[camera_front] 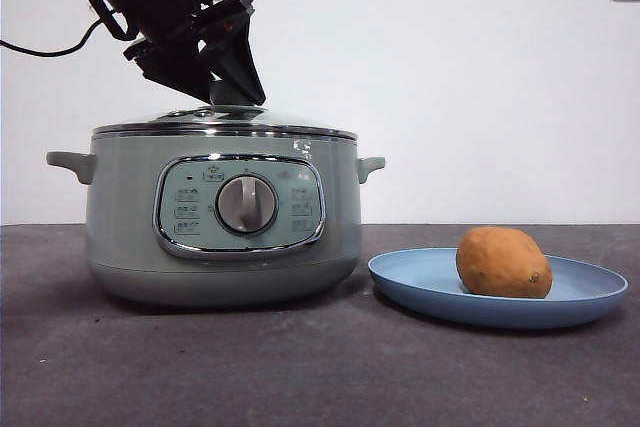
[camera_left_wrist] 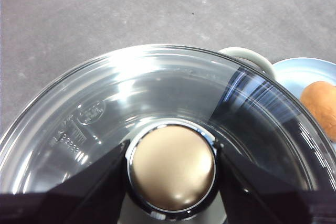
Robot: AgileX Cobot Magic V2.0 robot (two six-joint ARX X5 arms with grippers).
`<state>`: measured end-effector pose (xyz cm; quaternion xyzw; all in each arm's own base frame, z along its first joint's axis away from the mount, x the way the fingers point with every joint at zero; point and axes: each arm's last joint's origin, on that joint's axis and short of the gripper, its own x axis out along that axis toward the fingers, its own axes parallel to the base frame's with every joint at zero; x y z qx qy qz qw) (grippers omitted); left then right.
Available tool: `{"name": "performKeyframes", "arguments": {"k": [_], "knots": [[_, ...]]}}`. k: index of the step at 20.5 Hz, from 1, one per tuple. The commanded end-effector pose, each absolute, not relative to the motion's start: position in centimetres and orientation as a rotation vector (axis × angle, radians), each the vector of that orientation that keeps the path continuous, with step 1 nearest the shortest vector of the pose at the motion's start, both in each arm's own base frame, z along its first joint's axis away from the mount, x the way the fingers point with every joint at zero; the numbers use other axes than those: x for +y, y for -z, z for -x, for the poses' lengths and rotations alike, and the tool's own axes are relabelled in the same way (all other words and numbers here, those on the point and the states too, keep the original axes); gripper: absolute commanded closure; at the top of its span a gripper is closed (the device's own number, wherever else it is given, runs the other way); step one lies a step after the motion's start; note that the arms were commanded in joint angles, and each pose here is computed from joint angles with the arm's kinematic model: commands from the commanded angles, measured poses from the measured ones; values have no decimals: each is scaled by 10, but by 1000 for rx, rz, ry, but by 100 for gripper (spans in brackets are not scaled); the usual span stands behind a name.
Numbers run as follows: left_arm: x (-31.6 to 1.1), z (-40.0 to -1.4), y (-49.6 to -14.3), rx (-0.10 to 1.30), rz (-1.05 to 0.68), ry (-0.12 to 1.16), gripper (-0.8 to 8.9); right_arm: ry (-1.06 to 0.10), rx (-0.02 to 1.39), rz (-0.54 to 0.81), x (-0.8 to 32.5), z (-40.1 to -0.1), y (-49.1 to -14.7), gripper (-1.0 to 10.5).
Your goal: Take the potato out from the steamer,put the potato on the plate,close the lid
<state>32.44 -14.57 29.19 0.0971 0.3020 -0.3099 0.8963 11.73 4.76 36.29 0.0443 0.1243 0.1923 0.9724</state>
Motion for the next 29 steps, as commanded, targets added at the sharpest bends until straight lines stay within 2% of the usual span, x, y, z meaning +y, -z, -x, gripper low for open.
{"name": "performKeyframes", "arguments": {"k": [1,4,5,7,8,13,18,22,26,27,29], "knots": [[-147,-326,-288,644,-219,649,826,-387,247,-98,48,-117,-364,289],[-146,-324,-285,693,-219,647,789,-387,248,-98,48,-117,-364,289],[-146,-323,-284,705,-220,647,706,-387,248,-98,48,-117,-364,289],[-145,-323,-285,705,-220,647,352,-387,250,-97,48,-117,-364,289],[-145,-322,-285,702,-220,646,256,-387,255,-96,48,-117,-363,289],[-144,-320,-296,682,-218,646,247,-385,308,-87,47,-116,-358,289],[-137,-304,-340,673,-217,647,247,-392,378,-76,47,-114,-352,289],[-124,-271,-391,742,-220,654,247,-495,473,-86,49,-111,-345,290],[-107,-228,-433,820,-225,669,254,-611,650,-106,52,-108,-331,317],[-104,-219,-440,826,-218,687,286,-647,696,-117,53,-108,-328,377],[-99,-206,-449,820,-204,720,522,-711,760,-140,56,-108,-324,528]]}}
